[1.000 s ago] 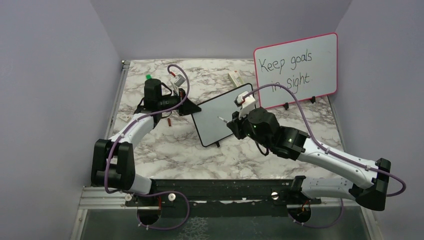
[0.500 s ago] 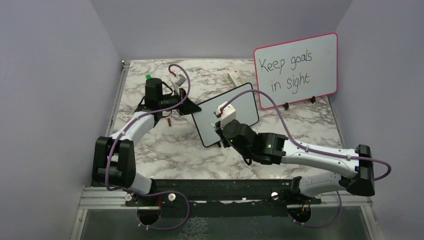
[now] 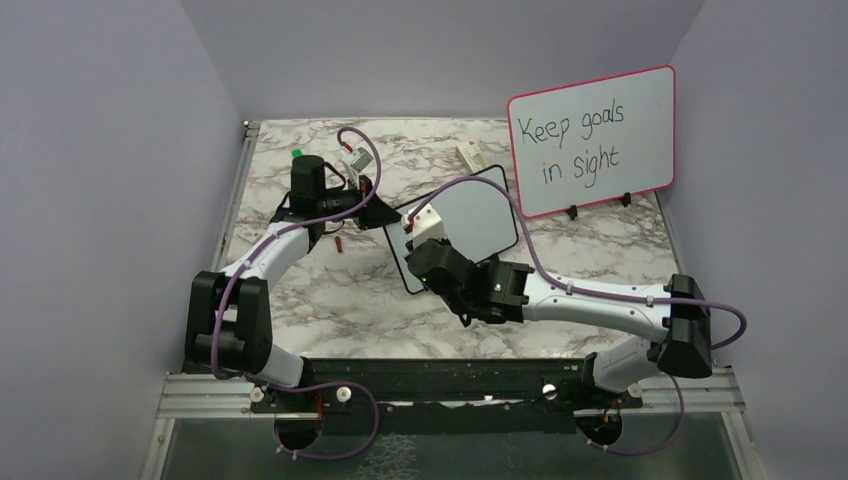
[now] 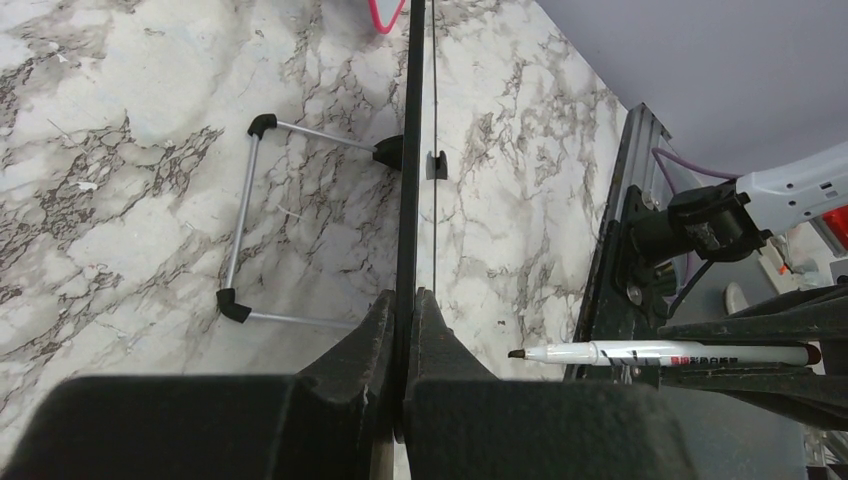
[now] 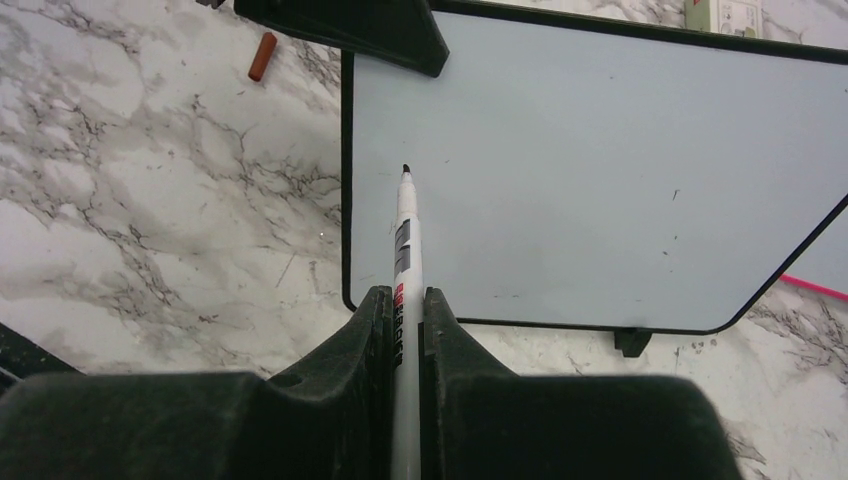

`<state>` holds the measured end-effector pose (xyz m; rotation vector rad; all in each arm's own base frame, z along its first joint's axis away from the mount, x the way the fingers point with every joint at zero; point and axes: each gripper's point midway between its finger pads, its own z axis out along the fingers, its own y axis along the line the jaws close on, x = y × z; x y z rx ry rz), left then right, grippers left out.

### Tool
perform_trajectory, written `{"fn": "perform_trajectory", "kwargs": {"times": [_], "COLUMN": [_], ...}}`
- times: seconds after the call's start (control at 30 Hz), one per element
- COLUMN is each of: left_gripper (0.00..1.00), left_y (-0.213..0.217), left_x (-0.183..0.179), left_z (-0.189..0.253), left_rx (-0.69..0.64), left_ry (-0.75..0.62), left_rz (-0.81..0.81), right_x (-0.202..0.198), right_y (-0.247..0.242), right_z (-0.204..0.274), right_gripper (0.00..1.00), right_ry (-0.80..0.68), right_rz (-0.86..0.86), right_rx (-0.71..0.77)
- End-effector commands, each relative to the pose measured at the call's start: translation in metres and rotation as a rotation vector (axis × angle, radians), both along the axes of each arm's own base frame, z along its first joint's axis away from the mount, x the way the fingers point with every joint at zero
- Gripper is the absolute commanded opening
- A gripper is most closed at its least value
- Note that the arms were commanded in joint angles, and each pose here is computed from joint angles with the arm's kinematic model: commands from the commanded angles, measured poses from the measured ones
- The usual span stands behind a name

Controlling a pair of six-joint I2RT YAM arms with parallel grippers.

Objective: Write a sentence on the whiteboard

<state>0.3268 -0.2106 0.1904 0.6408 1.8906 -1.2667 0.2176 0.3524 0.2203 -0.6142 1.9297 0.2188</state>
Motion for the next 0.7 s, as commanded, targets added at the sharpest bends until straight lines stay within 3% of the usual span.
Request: {"fn": "perform_trajectory", "kwargs": {"times": [0.0, 0.67], "left_gripper": [0.00, 0.00], "left_y": [0.003, 0.001], "left_x": [-0.002, -0.006], "left_z": [-0.024, -0.025], "left_rx": [0.054, 0.054], "left_ry": [0.063, 0.054], "left_rz": [0.032, 0.008], "right_x": [0.011, 0.022], "right_y": [0.011, 0.032], "right_z": [0.024, 0.012], "right_gripper": [0.01, 0.01], "right_ry": [-0.065, -0.066], "right_rz": [-0.059, -0.064], "right_rx": [0.067, 0.030]}}
